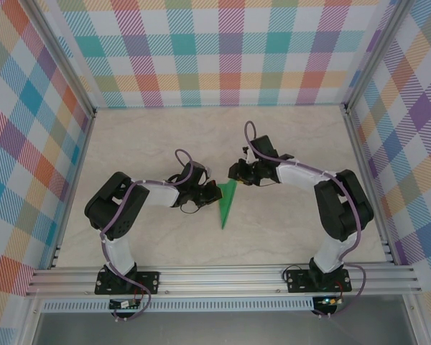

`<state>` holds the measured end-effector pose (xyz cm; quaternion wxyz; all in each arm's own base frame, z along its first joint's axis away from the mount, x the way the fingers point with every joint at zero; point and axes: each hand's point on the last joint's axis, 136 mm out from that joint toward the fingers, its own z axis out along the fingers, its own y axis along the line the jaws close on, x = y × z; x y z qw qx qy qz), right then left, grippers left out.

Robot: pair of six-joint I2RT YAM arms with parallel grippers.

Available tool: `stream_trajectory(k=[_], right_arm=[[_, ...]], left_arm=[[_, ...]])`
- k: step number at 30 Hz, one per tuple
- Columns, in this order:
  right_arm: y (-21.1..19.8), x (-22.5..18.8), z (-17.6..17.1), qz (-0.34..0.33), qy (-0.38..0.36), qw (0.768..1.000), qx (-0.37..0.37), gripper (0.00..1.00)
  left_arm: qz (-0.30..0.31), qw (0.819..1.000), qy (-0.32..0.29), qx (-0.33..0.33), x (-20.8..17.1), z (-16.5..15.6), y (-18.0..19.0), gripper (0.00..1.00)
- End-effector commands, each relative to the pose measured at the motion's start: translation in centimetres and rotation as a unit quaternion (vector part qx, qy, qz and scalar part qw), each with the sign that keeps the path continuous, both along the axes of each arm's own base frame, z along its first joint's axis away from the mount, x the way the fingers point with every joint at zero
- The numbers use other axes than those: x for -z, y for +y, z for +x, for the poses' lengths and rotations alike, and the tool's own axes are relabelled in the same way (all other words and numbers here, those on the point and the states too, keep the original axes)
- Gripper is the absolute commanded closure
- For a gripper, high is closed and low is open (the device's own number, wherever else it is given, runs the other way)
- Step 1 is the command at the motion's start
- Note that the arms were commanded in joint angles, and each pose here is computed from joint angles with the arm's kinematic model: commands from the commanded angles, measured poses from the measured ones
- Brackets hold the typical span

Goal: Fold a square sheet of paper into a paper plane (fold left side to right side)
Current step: Fold the wing for the fifth time at the center of the table.

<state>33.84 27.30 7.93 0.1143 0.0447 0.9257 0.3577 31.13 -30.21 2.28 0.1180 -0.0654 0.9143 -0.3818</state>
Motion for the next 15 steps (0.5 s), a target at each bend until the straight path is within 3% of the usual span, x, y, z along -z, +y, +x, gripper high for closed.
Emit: stream_trajectory(k=[1,4,15], right_arm=[[0.7,1.7,-2.0,0.019,0.035,0.999,-0.014,0.95],[1.2,2.6,-2.6,0.020,0.045,0.999,-0.021,1.00],[2.1,4.2,-2.8,0.006,0.059,0.998,-0.028,1.00]], left_arm=[[0.010,1.000,0.001,0.003,0.8,-0.3,0.1,0.97],[0.010,1.000,0.003,0.003,0.9,-0.4,0.1,0.97],[0.009,1.000,0.003,0.004,0.7,-0.3,-0.1,0.97]])
